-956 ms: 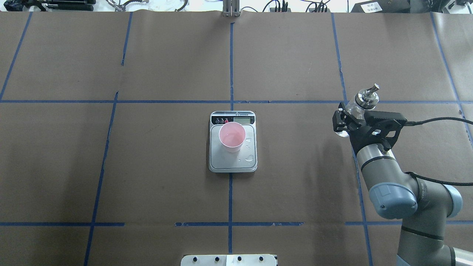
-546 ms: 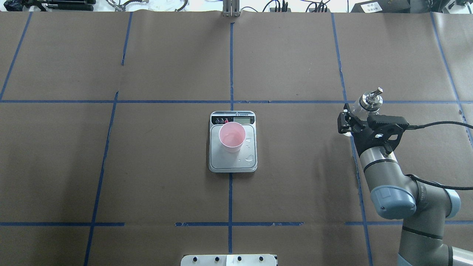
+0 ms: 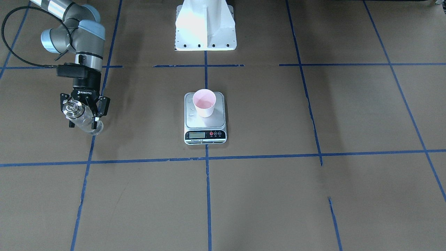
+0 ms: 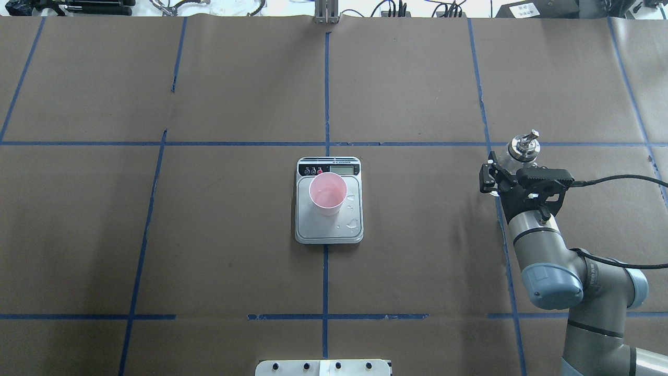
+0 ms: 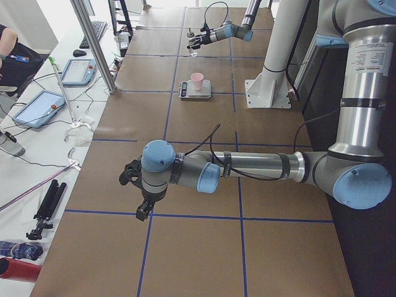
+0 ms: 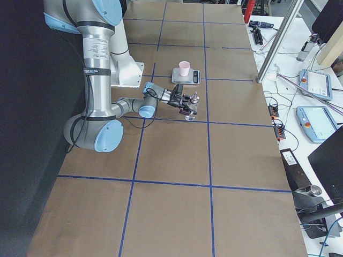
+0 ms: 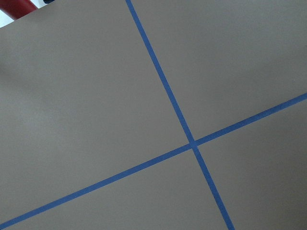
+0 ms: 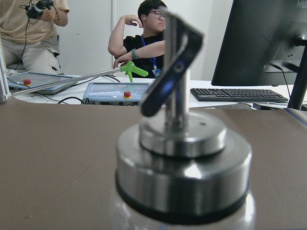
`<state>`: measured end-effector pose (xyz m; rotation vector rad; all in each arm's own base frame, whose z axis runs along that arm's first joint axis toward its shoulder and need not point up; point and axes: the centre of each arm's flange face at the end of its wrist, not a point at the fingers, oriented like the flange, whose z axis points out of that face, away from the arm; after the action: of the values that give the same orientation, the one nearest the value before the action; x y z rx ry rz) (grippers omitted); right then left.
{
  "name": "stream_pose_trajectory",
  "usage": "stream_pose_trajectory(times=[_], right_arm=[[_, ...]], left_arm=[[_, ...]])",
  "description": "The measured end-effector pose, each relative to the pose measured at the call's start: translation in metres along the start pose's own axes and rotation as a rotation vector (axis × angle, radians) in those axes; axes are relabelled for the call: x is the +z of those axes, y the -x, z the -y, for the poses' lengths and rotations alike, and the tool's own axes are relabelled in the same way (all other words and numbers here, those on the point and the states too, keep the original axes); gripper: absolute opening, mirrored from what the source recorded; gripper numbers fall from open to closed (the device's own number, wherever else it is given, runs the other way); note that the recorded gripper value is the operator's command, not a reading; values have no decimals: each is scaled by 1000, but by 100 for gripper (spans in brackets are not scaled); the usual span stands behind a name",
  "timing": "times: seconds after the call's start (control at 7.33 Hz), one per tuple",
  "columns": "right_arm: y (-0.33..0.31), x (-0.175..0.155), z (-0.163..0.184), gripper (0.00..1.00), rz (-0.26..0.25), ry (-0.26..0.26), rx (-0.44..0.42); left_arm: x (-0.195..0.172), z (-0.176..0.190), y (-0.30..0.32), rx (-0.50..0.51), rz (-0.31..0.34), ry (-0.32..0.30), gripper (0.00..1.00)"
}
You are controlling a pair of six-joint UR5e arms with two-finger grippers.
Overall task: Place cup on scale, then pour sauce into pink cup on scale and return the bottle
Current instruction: 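Carry the upright glass sauce bottle with the right gripper to its table spot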
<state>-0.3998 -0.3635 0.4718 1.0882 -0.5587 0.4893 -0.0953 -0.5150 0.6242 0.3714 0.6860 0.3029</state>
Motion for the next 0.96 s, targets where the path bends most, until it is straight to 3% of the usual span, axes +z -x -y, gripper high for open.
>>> stream_pose_trajectory(times=[0.82, 0.96], right_arm=[[-3, 1, -17, 2, -3, 1, -9], [-3, 1, -17, 27, -2, 1, -8]], left_arm=[[0, 1, -1, 3, 0, -1, 100], [0, 2, -1, 3, 0, -2, 100]])
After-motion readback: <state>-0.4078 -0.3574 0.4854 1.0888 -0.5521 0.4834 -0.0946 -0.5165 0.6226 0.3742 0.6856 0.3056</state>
